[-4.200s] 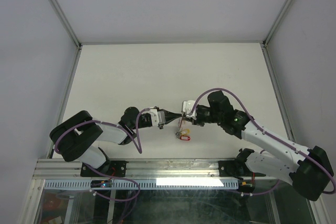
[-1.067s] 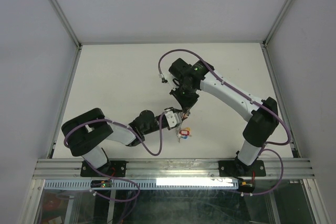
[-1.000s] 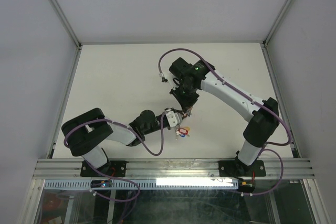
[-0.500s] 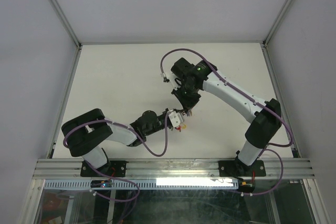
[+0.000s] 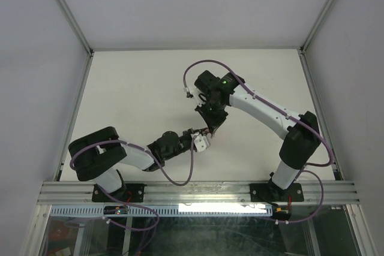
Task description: Put the keys on the keyring
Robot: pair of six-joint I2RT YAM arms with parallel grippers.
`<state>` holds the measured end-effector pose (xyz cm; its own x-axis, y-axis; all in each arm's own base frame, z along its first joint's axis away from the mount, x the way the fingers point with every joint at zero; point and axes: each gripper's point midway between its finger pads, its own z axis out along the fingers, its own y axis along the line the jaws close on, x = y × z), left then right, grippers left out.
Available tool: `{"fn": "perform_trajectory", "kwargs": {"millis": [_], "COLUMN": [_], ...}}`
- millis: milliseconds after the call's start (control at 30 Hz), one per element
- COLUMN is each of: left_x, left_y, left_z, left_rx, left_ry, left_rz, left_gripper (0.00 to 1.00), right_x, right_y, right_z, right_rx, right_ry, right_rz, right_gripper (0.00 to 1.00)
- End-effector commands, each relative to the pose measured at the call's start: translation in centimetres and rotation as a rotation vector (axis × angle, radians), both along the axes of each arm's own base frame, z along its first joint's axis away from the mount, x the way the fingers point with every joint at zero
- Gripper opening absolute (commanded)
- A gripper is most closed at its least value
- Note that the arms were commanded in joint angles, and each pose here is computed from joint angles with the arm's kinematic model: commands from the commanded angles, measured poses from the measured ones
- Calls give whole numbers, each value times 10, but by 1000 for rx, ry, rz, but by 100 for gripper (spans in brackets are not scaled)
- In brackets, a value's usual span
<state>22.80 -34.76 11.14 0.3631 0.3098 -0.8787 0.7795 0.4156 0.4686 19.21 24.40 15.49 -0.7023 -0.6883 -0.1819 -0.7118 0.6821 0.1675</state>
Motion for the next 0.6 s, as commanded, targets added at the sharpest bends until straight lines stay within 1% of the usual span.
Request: {"fn": "perform_trajectory", "kwargs": {"millis": [0,133,167,233,367,467,533,567], "left_x": [24,26,27,28,25,15,7,1], "left_y": [25,35,37,40,43,38,32,32], "left_z": [45,51,52,54,57,56,52,53], "left_rx": [-72,-77,-76,-79,-85,-101,-105,-123], "left_ry": [-159,-204,-211,-222,-243,-240,-207,-177], "left_rz": [196,266,283,304,296,226,183,163], "left_gripper": [0,0,4,19,36,58,65,67], "right_x": [-21,-14,-13,-13,-18,-17,-14,-12], "right_y": [-25,-20,-16,-8,6,10,10,10], "right_z": [-11,-25,-29,-38,-51,-53,-51,-48], "right_rx": [-131,-148,-138,-122,-65,-15,-1,11], "right_ry": [111,107,111,124,157,157,140,128], "right_rz": [-27,-46,-48,-47,-35,-42,-43,-43], "right_gripper": [0,0,0,0,0,0,0,0]}}
